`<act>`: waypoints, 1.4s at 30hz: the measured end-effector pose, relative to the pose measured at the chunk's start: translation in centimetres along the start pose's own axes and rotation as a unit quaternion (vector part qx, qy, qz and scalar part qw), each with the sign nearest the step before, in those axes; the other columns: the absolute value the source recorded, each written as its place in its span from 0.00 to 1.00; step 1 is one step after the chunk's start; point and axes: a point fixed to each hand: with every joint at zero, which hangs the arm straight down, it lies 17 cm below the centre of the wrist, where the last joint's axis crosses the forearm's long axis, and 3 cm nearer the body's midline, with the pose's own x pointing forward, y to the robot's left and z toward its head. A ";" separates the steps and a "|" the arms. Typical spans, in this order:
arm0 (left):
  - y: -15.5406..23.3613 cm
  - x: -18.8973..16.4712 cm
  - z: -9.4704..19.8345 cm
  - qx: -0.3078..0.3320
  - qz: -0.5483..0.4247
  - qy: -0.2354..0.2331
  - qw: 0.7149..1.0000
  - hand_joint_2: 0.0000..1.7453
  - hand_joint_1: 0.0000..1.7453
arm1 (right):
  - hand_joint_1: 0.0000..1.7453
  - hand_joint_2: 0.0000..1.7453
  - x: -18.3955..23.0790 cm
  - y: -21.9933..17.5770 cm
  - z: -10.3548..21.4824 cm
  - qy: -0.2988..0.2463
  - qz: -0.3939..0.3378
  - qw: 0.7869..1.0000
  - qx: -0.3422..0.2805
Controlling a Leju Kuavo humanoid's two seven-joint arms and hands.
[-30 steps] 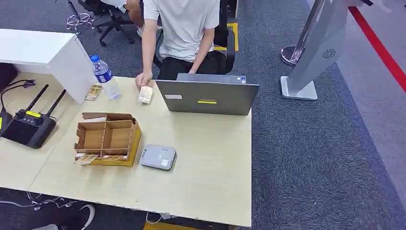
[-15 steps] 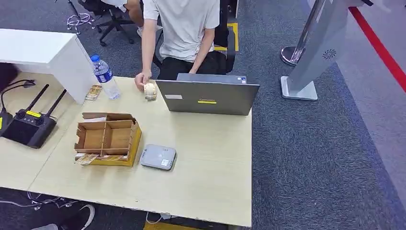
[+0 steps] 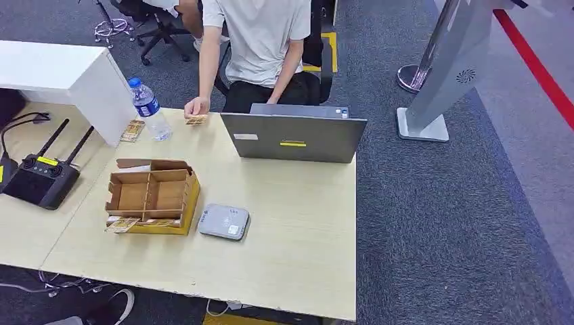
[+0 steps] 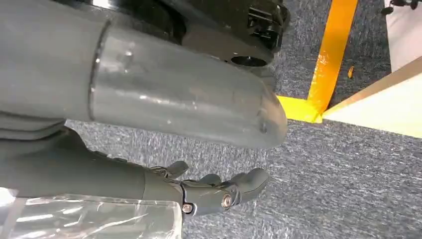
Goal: Pass the card to the sensor for recognition and then transmit it.
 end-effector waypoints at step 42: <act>-43.2 19.2 19.2 -0.406 -0.188 -0.393 0.804 1.00 0.00 | 0.00 0.00 0.5 2.3 0.3 0.006 0.027 1.000 0.013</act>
